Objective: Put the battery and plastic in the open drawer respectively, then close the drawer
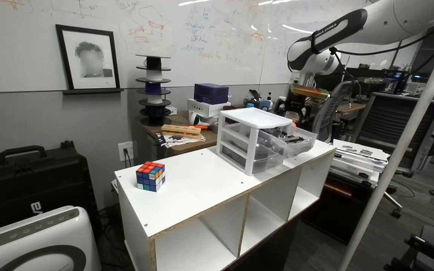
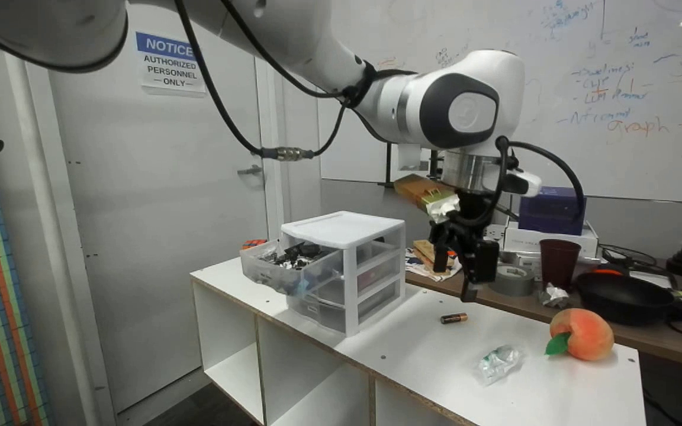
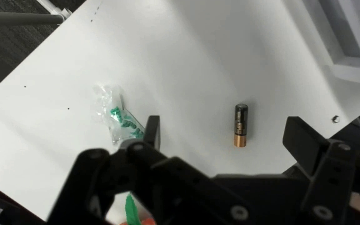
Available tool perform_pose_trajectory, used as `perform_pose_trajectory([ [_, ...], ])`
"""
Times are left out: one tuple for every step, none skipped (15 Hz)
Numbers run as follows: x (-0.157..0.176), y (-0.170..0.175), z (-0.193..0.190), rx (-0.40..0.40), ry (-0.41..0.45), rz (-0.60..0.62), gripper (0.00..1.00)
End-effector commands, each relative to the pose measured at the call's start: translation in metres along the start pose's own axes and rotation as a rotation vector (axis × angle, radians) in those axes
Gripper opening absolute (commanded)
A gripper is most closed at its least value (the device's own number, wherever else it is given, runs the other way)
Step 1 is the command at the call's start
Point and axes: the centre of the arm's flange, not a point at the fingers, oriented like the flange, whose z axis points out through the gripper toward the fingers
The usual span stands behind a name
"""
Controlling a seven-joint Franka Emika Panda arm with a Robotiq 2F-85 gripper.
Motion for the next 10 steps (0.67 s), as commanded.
perform_pose_trajectory([
  [0.044,-0.007,0.031,0.032,0.023,0.029,1.00],
  [0.047,-0.008,0.041,0.054,0.025,0.028,1.00],
  [0.049,-0.010,0.049,0.065,0.030,0.029,1.00],
  [0.050,-0.014,0.055,0.080,0.039,0.025,1.00],
  [0.051,-0.018,0.058,0.097,0.050,0.022,1.00],
  [0.050,-0.024,0.059,0.109,0.060,0.019,1.00],
  [0.051,-0.029,0.059,0.115,0.073,0.016,1.00],
  [0.051,-0.034,0.058,0.120,0.082,0.014,1.00],
  [0.052,-0.038,0.058,0.124,0.088,0.011,1.00],
  [0.053,-0.042,0.059,0.130,0.090,0.007,1.00],
])
